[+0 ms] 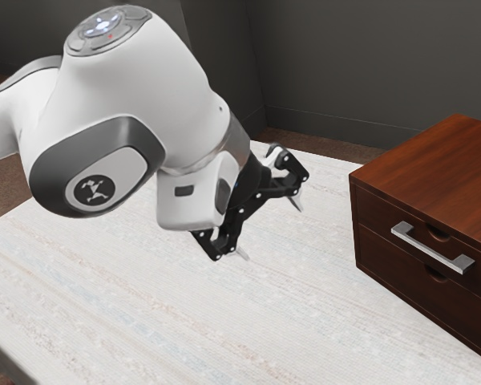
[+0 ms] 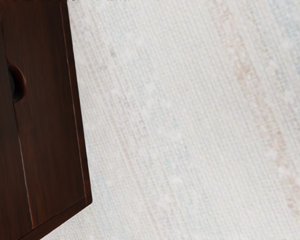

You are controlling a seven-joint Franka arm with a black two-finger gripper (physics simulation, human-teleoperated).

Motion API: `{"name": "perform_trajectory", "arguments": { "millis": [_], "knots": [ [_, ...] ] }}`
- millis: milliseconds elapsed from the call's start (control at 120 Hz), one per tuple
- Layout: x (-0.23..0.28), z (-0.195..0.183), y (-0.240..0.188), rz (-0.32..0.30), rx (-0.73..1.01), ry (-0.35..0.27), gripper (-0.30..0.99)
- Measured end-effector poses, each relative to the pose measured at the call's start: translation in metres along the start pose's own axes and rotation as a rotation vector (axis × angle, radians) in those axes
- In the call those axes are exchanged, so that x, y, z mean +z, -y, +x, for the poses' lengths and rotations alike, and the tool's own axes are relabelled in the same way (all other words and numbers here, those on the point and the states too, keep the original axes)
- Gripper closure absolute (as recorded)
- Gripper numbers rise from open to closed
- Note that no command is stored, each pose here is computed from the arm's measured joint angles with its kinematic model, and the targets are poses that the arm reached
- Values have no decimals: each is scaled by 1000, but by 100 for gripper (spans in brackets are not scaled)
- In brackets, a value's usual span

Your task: Pull the drawer handle with one arm to open the drawer

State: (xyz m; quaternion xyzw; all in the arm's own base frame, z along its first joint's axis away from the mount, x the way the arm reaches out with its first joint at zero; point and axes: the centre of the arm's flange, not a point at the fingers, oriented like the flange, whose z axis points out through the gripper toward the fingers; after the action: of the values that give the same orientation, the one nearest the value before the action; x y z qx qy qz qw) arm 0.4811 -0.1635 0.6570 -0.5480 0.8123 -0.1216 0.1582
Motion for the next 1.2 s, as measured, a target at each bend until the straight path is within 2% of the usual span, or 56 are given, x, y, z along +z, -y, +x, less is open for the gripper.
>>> {"name": "perform_trajectory", "arguments": {
  "millis": [150, 525, 675, 1200],
  "knots": [
    [3, 19, -2, 14, 59, 20, 0],
    [36, 58, 14, 46, 127, -19, 0],
    [62, 71, 31, 31, 142, -13, 0],
    [93, 96, 65, 83, 141, -41, 0]
  ]
}}
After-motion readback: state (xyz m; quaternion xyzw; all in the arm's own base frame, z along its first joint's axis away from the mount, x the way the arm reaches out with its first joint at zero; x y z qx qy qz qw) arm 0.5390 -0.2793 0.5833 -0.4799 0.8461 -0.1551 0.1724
